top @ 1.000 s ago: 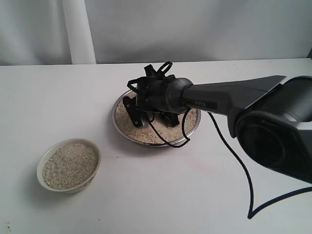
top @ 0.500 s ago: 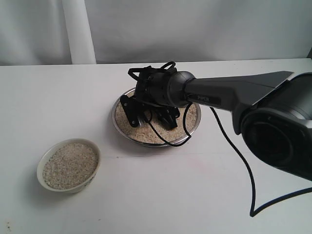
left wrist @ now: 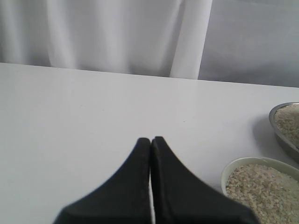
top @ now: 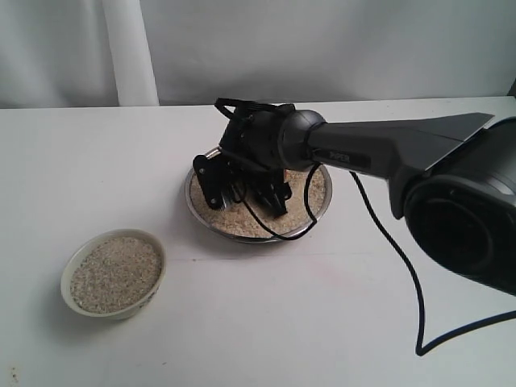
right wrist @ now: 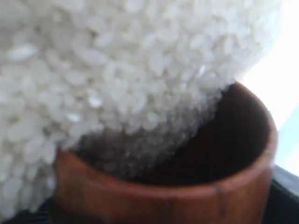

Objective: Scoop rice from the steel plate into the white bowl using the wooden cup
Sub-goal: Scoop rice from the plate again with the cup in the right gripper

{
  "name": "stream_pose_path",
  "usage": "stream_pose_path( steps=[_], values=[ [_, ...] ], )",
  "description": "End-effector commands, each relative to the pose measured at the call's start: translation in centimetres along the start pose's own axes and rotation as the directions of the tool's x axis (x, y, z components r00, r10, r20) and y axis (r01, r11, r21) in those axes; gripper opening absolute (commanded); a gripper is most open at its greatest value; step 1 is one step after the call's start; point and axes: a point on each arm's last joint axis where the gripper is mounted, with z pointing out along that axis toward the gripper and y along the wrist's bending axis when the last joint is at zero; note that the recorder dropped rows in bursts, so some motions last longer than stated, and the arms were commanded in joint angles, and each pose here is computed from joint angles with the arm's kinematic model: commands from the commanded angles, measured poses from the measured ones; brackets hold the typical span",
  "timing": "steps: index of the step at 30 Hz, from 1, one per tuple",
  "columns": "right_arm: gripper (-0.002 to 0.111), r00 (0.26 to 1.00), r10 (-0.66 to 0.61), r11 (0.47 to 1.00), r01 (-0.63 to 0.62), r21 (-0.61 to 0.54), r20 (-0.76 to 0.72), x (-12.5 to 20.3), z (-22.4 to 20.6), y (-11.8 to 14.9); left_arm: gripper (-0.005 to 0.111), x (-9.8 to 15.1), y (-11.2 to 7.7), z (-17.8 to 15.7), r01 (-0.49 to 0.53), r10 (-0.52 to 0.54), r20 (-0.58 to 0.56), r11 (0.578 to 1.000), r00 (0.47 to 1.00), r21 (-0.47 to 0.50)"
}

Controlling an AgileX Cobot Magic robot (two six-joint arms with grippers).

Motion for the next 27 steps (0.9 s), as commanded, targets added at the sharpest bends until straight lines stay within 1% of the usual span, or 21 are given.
stream_pose_path(
  steps=[1, 7, 9, 16, 23, 27],
  values=[
    [0.0, 0.99, 0.111, 0.987, -0.099, -0.124, 0.092, -2.0, 1.6, 2.5, 0.0, 0.0, -0.1, 0.0, 0.008, -0.008, 0.004, 1.0, 1.0, 0.008],
    [0.0, 0.982, 0.155, 0.98, -0.138, -0.146, 0.112, -2.2, 1.6, 2.6, 0.0, 0.0, -0.1, 0.0, 0.008, -0.008, 0.004, 1.0, 1.0, 0.008],
    [0.0, 0.974, 0.195, 0.971, -0.177, -0.159, 0.112, -1.8, 1.8, 2.5, 0.0, 0.0, -0.1, 0.0, 0.008, -0.008, 0.004, 1.0, 1.0, 0.008],
    [0.0, 0.902, 0.407, 0.892, -0.357, -0.276, 0.147, 0.1, 2.9, 2.5, 0.0, 0.0, -0.1, 0.0, 0.008, -0.008, 0.004, 1.0, 1.0, 0.008],
    [0.0, 0.847, 0.48, 0.854, -0.393, -0.34, 0.228, -0.4, 2.8, 2.4, 0.0, 0.0, -0.1, 0.0, 0.008, -0.008, 0.004, 1.0, 1.0, 0.008],
    [0.0, 0.83, 0.507, 0.839, -0.413, -0.354, 0.234, -0.4, 2.8, 2.4, 0.0, 0.0, -0.1, 0.0, 0.008, -0.008, 0.004, 1.0, 1.0, 0.008]
  ],
)
